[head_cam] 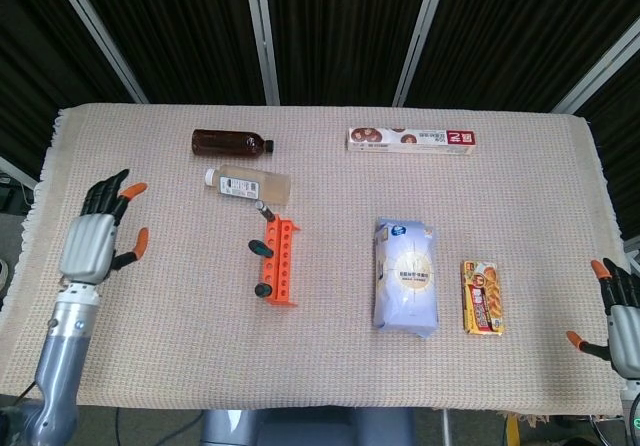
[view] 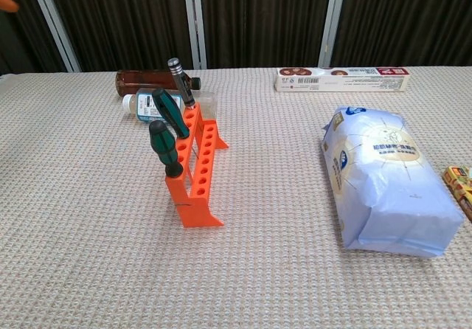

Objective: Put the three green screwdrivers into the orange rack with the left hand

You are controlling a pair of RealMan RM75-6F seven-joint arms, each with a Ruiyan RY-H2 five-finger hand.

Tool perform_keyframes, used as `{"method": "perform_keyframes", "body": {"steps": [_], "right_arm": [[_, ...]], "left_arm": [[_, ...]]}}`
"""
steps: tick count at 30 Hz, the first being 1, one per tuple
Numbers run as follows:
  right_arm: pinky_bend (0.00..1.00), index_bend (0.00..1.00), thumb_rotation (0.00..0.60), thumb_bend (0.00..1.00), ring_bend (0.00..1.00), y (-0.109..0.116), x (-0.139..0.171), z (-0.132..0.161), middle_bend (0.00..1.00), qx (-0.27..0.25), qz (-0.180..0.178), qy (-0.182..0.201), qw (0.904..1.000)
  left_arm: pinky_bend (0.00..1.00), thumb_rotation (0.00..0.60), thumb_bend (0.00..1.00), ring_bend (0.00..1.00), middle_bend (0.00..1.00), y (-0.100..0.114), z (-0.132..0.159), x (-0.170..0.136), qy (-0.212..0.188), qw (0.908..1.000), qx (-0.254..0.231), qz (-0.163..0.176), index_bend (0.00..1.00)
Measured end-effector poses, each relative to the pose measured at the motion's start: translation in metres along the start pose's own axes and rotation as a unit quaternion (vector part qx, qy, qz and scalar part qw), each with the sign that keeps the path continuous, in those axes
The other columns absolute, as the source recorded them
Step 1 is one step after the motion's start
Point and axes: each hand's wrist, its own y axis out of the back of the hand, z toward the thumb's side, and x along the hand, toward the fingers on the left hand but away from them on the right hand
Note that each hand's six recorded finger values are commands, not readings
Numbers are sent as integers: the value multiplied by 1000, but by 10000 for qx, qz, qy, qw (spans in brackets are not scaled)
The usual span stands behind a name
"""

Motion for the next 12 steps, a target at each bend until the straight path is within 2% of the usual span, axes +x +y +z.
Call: {"method": "perform_keyframes", "body": {"steps": [8, 12], "right_arm": [[0, 0, 600, 0, 0, 3, -4, 19, 0, 87, -161, 361, 9992], [0, 0, 600, 0, 0, 3, -6, 28, 0, 166, -186, 479, 9985]], "left_arm": [[0, 600, 470, 0, 42, 15, -46, -71, 376, 9986, 124, 337, 229], [0, 600, 470, 0, 42, 9, -73, -112, 709, 9971, 243, 98, 242]]}}
